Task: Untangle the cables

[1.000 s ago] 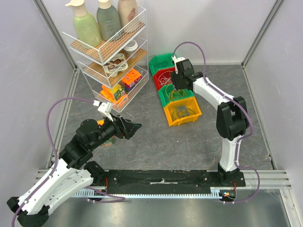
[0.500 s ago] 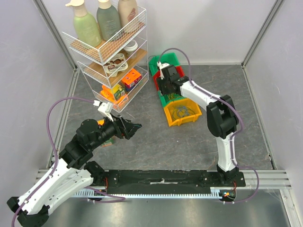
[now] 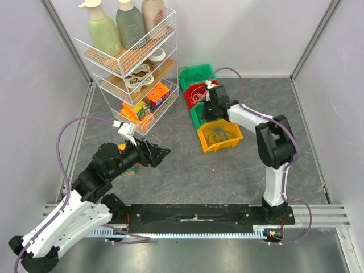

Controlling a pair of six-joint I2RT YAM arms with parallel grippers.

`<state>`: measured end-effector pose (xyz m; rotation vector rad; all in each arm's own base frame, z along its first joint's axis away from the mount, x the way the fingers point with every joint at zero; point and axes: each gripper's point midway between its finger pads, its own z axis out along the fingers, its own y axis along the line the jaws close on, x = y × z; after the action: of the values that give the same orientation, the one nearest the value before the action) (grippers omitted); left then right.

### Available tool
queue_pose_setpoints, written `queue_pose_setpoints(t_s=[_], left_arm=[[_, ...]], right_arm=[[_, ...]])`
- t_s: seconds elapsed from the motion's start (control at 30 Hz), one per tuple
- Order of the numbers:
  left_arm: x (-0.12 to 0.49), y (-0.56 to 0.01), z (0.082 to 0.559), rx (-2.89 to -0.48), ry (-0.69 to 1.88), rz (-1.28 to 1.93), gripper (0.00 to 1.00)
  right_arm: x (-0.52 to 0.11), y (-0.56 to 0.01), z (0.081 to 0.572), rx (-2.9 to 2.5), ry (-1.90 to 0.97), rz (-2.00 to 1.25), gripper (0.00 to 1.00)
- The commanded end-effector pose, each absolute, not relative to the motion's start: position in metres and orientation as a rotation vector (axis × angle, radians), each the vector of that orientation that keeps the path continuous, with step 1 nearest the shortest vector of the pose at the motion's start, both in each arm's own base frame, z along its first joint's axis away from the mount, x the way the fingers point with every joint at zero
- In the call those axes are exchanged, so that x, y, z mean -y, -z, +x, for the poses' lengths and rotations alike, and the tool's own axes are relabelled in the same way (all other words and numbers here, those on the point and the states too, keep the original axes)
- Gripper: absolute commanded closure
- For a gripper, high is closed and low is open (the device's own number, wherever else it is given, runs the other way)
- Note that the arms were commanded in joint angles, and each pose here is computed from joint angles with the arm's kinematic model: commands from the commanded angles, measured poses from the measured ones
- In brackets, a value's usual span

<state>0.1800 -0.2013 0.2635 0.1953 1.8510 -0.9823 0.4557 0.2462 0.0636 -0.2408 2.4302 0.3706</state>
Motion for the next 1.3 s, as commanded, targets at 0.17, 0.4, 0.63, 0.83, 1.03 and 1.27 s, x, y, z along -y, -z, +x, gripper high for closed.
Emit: queue_pose_setpoints(t_s=[0.17, 0.4, 0.63, 0.83, 1.03, 1.27], left_arm=[[0.206, -0.272, 0.182, -1.826, 1.013, 0.196, 0.18], [0.201, -0.271, 0.179, -1.848, 0.998, 0.182, 0.18], [0.198, -0.263, 0.183, -1.876, 0.967, 0.160, 0.16], [0.211, -0.263, 0.191, -1.886, 0.982, 0.179, 0.16], [0.230, -0.253, 0.200, -1.934, 1.036, 0.180, 0.16], [0.253, -0.262, 0.206, -1.916, 1.144, 0.198, 0.17]], right_arm=[[-0.247, -0.112, 0.461, -2.288, -0.889, 0.177, 1.00], [-0.241, -0.111, 0.482, -2.305, -0.840, 0.151, 0.84], [-0.211, -0.146, 0.456, -2.291, -0.643, 0.006, 0.50], [-0.161, -0.171, 0.407, -2.298, -0.314, -0.137, 0.32], [-0.144, -0.192, 0.342, -2.218, -0.280, -0.244, 0.23], [-0.159, -0.248, 0.284, -1.929, -0.569, -0.271, 0.18]])
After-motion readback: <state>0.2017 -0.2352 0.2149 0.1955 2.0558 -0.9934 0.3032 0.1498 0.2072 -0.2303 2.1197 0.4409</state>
